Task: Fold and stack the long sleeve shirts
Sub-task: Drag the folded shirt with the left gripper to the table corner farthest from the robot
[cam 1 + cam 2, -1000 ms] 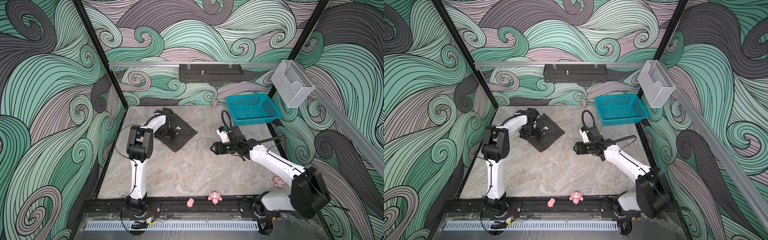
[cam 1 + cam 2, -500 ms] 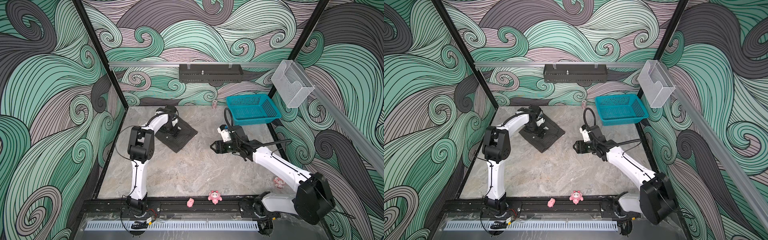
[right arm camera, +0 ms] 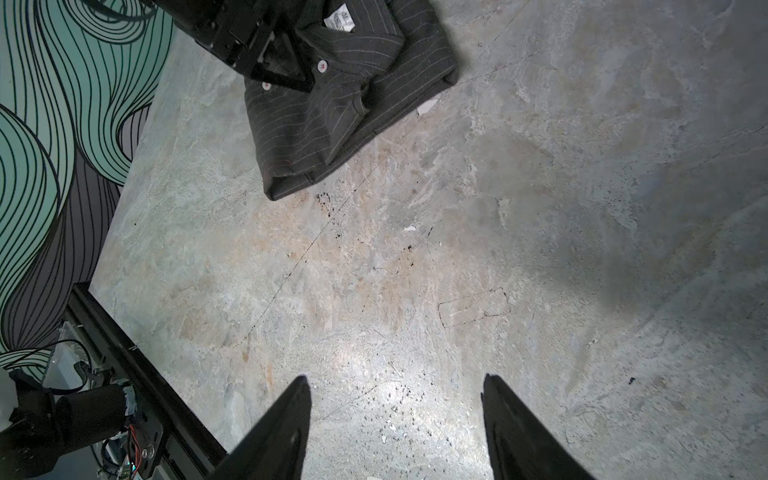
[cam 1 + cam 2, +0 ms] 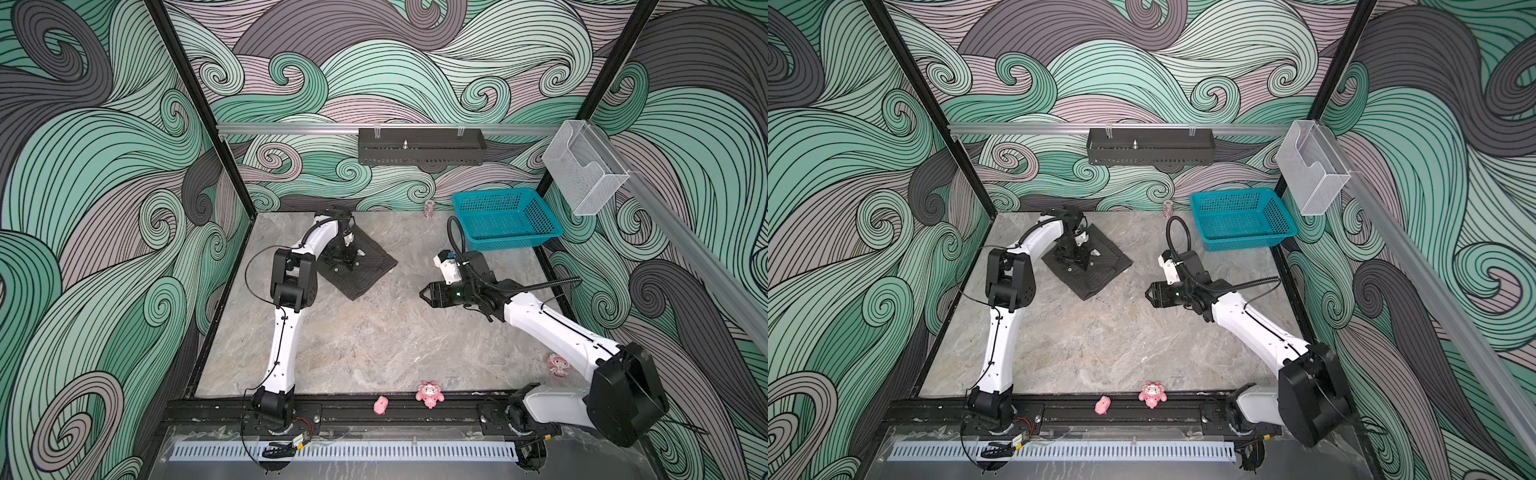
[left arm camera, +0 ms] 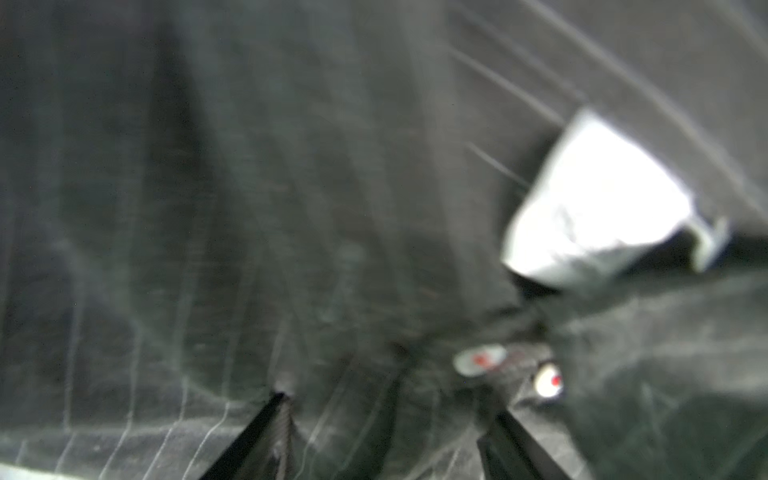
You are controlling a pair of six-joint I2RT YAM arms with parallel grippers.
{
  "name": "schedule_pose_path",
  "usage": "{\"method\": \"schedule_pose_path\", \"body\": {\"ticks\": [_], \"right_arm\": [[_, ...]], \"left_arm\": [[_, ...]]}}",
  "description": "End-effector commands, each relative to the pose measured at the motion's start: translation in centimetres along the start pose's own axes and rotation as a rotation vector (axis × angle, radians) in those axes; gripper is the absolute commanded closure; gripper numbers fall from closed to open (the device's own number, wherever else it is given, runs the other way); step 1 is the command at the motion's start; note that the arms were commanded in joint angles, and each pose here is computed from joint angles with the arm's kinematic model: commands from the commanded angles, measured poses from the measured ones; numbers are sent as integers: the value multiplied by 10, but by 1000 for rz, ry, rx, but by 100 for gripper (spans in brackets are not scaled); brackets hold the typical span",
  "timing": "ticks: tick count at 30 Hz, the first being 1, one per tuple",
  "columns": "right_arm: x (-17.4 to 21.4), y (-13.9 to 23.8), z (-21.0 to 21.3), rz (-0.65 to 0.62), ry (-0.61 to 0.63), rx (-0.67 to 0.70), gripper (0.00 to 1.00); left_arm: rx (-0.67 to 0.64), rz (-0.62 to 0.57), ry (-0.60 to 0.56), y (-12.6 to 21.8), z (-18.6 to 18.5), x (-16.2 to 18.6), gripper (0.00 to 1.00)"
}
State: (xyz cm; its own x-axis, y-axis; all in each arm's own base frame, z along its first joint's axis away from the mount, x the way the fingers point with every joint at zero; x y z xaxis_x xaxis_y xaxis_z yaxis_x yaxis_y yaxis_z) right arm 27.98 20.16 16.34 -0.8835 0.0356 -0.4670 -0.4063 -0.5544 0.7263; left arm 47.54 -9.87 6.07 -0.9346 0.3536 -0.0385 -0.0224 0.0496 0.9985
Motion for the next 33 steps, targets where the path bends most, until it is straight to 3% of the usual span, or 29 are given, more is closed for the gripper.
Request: {"method": "schedule_pose_path", "body": {"ticks": [1,5,14,18,22,25,33], "right_arm": [[1,-4,-1,11,-2,-4,34],[1,-9,-3,22,-5,-1,34],[-3,-16,0,34,-19,-15,34],[-4,-17,1,33,-24,-19,34],[-6,-18,2,34,-26,-20,34],[-8,-17,3,37,-17,-17,34],[-13,-27,-1,56,-22,-16,33]], "left_arm": [[55,185,302,-23,36,40,32],[93,191,405,-28,56,48,35],[116,143,380,-22,53,44,31],[87,154,455,-27,69,37,32],[109,127,598,-36,89,28,41],[159,67,662,-34,106,18,44],[132,-163,684,-11,159,-16,45]]}}
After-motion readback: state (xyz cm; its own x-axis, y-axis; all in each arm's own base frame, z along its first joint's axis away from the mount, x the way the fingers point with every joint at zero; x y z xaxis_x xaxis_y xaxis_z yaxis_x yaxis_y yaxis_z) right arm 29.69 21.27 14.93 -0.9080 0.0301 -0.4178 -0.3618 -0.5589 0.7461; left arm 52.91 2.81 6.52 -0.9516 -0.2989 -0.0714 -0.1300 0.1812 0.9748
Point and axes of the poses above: each gripper's point midway between its finger pads, its own y axis back along the fingers, its own z axis along the line the jaws close on, x = y × z, the point moved 3 cm from there along y, back along the fingers, and after that the axes turned 11 degrees about -y, right-handed, at the moved point
